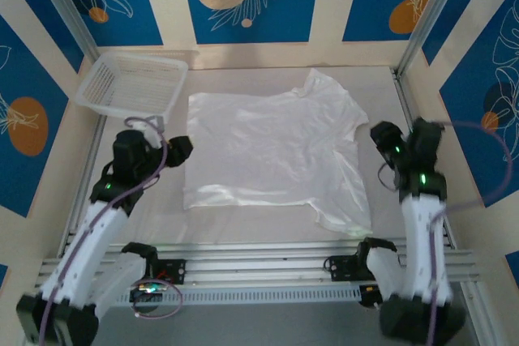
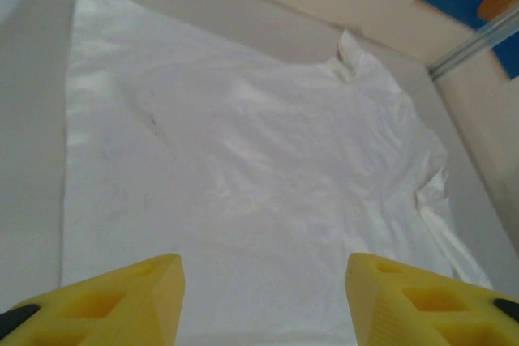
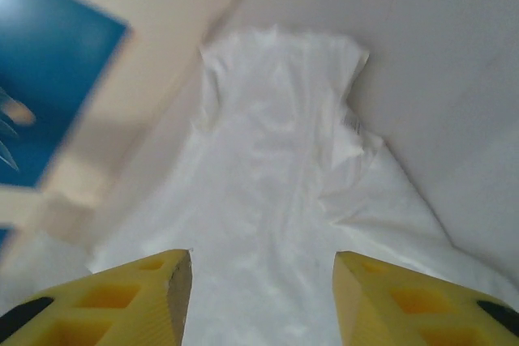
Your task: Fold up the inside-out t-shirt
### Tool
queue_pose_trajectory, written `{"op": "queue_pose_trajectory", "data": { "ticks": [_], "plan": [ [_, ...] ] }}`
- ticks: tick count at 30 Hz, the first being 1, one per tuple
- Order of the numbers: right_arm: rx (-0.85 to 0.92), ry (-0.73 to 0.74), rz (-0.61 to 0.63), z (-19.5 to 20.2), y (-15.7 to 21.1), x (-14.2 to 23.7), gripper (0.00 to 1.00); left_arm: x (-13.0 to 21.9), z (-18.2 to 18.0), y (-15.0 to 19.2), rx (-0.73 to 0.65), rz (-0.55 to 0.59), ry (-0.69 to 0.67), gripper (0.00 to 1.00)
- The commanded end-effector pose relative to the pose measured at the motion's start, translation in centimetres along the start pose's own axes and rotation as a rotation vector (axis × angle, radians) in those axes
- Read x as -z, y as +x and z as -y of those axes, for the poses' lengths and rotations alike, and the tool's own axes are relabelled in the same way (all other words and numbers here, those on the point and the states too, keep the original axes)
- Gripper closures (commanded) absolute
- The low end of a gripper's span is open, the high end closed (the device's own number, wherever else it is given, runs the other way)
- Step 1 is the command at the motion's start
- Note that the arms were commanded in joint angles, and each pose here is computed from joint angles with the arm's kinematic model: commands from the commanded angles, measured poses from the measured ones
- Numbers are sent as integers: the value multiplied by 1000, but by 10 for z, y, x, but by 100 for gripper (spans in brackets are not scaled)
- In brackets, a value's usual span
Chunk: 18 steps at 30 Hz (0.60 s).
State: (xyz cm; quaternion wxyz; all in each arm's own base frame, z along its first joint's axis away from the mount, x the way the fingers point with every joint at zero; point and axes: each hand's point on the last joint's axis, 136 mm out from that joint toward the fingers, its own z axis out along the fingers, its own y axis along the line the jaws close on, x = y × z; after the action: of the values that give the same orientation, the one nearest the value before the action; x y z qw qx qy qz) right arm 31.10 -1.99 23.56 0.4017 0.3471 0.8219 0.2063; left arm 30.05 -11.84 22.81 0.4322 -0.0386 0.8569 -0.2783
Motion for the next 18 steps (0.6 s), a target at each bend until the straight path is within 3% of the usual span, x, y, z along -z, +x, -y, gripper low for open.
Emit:
{"op": "queue_pose_trajectory", "data": {
  "ticks": [1, 8, 13, 15, 18],
  "plan": [
    [271, 137, -248, 11, 45, -61, 48, -40, -2, 20, -67, -117, -14, 46],
    [541, 429, -511, 52, 99, -139, 37, -76, -23, 52, -76, -228, -97, 46],
    [610, 578, -530, 74, 104, -160, 37, -75, -35, 68, -69, -270, -131, 43],
    [625, 609, -507, 80, 102, -161, 49, -73, -38, 72, -59, -269, -136, 43],
    [623, 635, -444, 80, 90, -152, 87, -73, -40, 74, -46, -270, -142, 42]
  ]
}}
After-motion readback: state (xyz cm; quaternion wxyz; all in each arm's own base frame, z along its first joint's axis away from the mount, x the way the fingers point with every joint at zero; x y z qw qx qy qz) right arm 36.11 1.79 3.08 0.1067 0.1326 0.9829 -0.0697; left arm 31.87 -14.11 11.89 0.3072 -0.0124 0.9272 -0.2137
